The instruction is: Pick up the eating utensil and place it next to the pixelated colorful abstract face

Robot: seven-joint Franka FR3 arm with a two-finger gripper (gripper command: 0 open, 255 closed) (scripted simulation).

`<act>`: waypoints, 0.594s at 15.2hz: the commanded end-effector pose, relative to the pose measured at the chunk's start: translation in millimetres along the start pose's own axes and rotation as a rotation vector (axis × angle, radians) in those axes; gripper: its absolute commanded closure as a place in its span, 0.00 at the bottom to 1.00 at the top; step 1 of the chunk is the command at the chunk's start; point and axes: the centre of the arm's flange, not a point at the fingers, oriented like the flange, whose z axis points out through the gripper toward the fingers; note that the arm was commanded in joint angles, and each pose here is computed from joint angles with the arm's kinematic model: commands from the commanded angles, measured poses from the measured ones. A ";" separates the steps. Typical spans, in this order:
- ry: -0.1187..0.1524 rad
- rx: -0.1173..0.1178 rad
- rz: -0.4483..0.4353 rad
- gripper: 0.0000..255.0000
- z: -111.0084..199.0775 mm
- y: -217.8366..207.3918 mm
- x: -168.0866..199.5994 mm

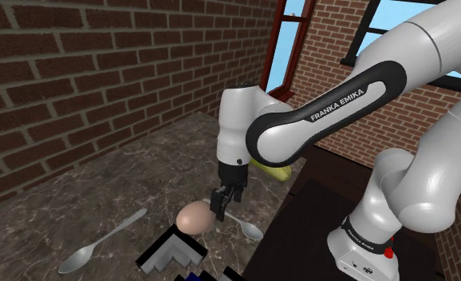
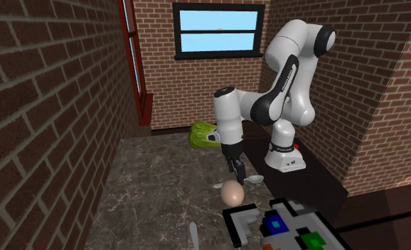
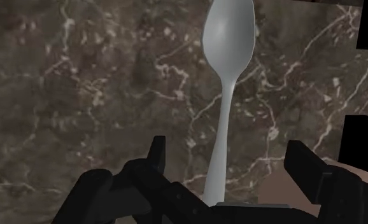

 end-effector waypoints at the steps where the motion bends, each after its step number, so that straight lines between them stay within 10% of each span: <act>1: 0.001 0.000 0.000 0.00 -0.1 -0.3 0.0; 9: 0.001 0.000 0.000 0.00 -50.1 -0.3 -0.1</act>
